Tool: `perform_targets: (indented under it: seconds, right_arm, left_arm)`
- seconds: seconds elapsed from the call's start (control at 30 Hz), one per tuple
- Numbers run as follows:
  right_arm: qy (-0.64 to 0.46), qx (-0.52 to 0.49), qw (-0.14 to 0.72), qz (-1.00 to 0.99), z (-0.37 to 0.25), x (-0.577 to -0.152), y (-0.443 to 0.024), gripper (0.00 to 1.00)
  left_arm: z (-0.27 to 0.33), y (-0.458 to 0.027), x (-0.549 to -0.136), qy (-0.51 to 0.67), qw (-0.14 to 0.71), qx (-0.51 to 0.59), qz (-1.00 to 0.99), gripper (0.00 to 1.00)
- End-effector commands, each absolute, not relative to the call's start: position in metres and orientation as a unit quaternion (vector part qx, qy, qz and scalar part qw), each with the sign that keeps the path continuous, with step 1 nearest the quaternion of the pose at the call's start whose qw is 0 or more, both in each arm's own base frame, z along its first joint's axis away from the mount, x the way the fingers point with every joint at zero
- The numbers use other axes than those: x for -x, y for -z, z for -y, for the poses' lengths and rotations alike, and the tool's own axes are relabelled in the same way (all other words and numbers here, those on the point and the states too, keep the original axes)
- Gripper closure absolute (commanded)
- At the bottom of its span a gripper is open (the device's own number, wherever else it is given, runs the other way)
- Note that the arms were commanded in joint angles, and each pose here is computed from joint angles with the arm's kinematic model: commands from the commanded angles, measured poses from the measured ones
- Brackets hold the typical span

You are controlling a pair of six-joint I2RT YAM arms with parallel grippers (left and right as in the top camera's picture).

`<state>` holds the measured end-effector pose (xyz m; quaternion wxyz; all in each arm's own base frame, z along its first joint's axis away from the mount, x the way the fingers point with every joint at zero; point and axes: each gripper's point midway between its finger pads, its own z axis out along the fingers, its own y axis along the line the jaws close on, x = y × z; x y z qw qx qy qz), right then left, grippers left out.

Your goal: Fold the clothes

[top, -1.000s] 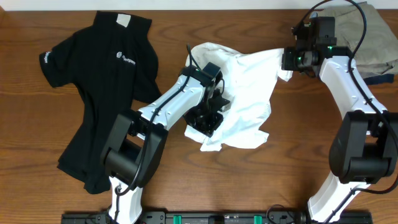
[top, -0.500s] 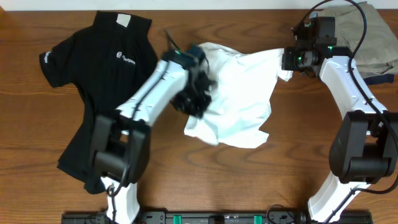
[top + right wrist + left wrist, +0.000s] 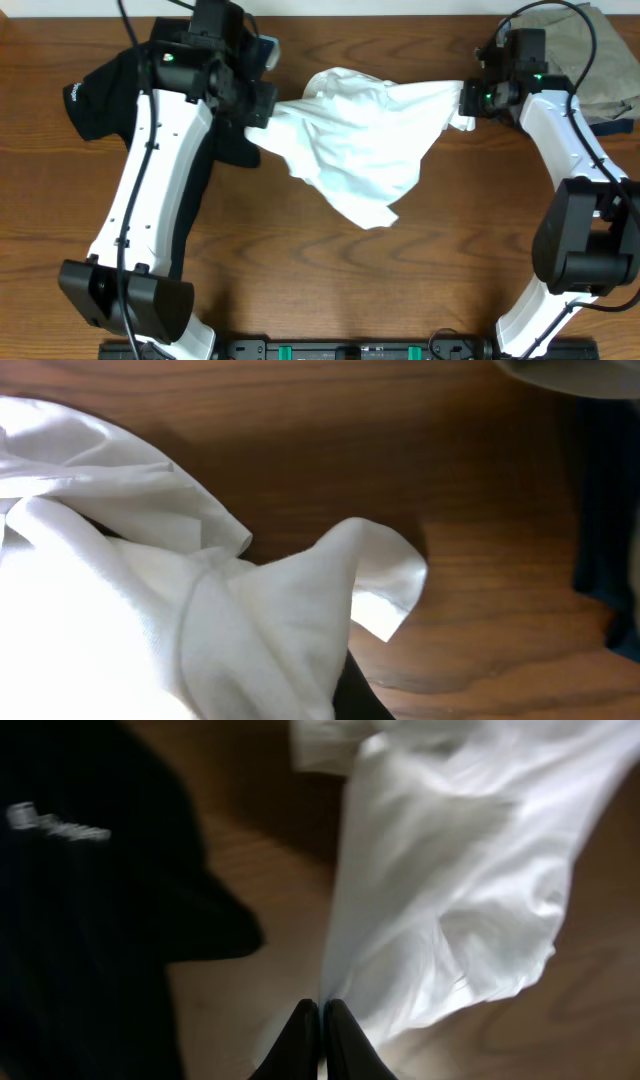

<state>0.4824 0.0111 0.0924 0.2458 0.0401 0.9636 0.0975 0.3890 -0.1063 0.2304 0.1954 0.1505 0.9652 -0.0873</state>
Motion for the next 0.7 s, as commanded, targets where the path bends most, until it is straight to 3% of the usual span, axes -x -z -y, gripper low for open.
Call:
perform_targets:
  seconds: [0.0,0.4,0.67]
  right_arm:
    - [-0.098,-0.064,0.241,-0.963,0.003,-0.483,-0.089,0.99]
    - [-0.123,-0.114,0.202,-0.965,0.025,-0.464,-0.083,0.99]
    - [-0.146,-0.102,0.194,-0.965,0.010,-0.462,-0.084,0.99]
  left_arm:
    - [0.072,-0.228,-0.401,0.031,0.203,-0.105,-0.973,0.94]
    - [0.002,-0.264,-0.472,0.000,0.348,0.019,-0.937,0.94]
    - [0.018,-0.272,-0.502,0.008,0.396,0.004,-0.918,0.90]
